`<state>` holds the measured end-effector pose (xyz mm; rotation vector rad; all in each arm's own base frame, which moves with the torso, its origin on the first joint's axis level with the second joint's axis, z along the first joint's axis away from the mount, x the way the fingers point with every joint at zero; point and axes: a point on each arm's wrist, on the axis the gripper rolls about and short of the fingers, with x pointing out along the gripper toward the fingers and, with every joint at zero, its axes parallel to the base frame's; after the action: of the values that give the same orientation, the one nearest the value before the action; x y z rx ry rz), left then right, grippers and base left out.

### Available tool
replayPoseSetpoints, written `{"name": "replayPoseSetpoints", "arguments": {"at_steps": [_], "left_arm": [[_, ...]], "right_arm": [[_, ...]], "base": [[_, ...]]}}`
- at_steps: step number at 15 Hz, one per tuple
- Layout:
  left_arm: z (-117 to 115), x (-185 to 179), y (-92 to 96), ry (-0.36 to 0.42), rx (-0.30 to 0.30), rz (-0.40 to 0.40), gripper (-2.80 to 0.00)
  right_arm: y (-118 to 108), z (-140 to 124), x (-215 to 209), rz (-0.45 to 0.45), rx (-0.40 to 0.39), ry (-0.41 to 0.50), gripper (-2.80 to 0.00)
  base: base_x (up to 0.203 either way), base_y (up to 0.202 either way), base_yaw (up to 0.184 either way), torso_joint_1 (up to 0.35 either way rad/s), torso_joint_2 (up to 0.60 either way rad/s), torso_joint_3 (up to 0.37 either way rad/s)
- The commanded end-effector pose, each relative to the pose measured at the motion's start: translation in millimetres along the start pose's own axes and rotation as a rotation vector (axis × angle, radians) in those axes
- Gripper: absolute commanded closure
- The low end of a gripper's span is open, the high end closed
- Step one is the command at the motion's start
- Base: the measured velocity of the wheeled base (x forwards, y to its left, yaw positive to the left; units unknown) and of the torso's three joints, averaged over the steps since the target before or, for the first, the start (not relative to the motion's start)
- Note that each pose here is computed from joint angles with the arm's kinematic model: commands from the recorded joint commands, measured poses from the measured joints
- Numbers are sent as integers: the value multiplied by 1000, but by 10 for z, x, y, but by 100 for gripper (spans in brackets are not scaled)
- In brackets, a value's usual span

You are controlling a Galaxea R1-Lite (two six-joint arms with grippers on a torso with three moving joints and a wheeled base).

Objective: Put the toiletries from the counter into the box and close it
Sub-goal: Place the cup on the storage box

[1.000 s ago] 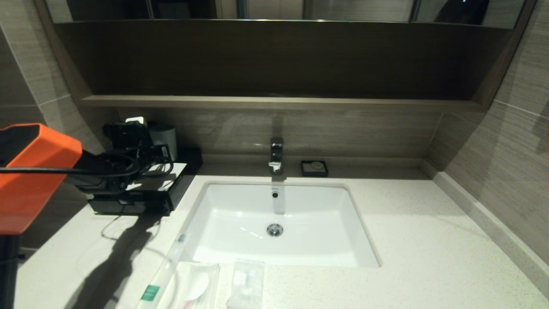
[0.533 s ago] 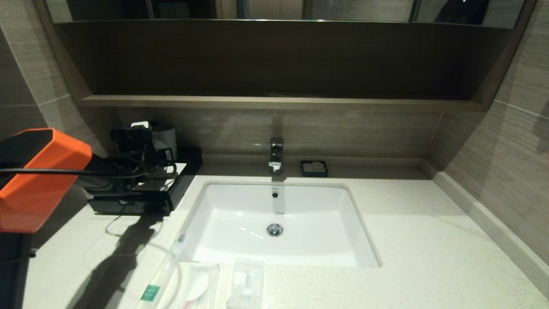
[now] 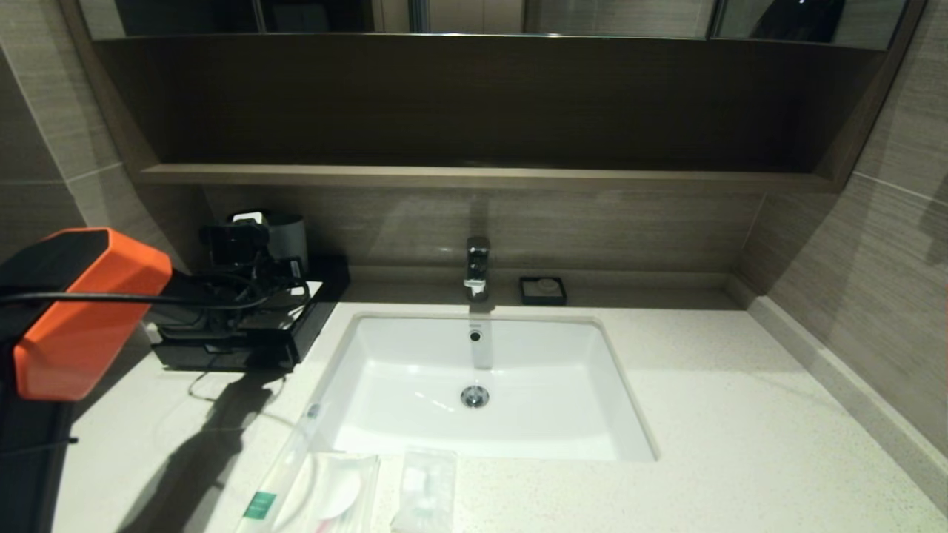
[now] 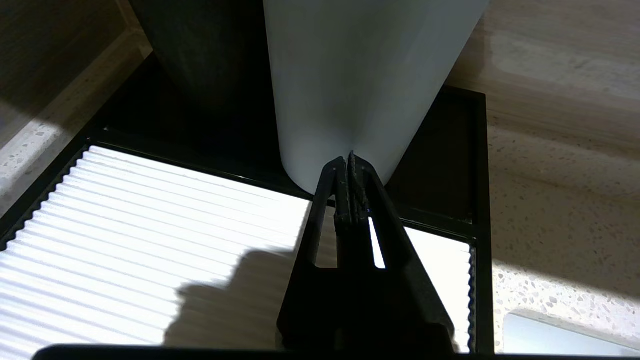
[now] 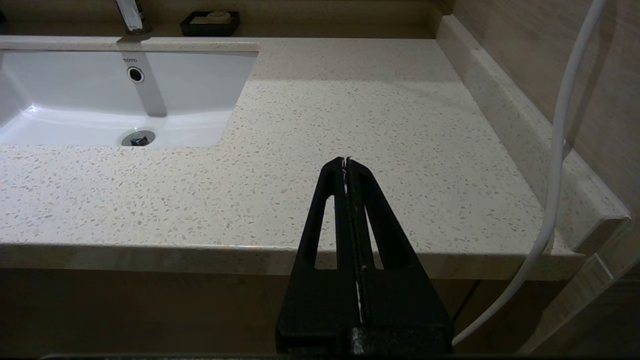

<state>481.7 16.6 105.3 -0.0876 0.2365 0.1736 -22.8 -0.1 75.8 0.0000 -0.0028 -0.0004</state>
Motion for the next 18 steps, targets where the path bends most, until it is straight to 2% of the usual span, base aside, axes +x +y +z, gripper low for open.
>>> {"name": "replayPoseSetpoints", "arguments": {"at_steps": [1,18], "left_arm": [[-11,34,1,-6,-2,1,0],[-32,128,-25,-10,-1,-2,0]], "right_arm": [[0,-4,0,0,0,0,0],[0,-4,0,0,-1,0,0]], "base": [[0,0,0,0,0,0],[0,0,0,0,0,0]]}}
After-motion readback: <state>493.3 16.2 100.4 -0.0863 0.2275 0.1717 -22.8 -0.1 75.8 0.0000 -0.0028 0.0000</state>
